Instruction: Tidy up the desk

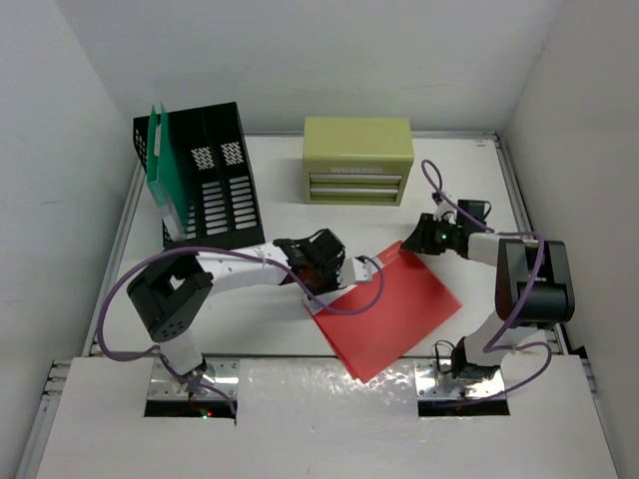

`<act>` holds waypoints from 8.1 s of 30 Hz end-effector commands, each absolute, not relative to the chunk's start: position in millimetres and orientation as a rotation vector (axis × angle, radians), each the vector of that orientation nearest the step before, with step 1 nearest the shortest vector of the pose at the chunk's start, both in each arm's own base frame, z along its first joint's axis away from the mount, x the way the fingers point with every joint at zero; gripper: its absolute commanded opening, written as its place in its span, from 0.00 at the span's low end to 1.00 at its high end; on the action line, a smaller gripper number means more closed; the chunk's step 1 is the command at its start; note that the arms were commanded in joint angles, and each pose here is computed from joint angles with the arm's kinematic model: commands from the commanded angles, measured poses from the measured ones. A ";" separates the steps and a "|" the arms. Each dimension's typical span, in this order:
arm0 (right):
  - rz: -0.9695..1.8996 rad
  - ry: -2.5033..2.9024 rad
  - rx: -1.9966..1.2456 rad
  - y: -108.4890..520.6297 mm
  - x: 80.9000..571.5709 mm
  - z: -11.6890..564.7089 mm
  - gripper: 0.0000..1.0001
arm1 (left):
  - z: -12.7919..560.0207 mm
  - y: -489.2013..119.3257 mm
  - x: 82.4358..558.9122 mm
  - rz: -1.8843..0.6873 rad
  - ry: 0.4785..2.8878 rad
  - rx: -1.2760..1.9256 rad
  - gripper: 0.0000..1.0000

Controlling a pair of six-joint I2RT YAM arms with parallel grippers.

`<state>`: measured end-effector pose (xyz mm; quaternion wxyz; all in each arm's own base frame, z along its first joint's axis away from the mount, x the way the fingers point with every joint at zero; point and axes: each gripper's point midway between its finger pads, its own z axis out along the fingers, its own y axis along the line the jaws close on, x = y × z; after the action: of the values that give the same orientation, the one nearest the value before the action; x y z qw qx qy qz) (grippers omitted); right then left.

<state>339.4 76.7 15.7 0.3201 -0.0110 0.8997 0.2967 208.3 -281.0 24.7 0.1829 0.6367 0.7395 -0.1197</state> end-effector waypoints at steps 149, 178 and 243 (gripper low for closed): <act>0.136 2.085 0.300 -15.8 284.6 123.5 0.97 | 303.5 -312.4 247.8 -0.777 1.684 1.288 0.00; 0.144 2.154 0.310 -11.3 260.8 96.6 0.99 | 365.9 -252.7 276.6 -0.583 1.637 0.935 0.00; 0.111 2.186 0.237 -12.4 254.0 87.7 0.99 | 355.4 4.2 388.9 0.271 1.307 -0.165 0.00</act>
<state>247.5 -8.4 75.6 0.4376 0.1004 0.8918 0.0553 387.8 1.2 288.0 0.6896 -0.0439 0.7073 0.1492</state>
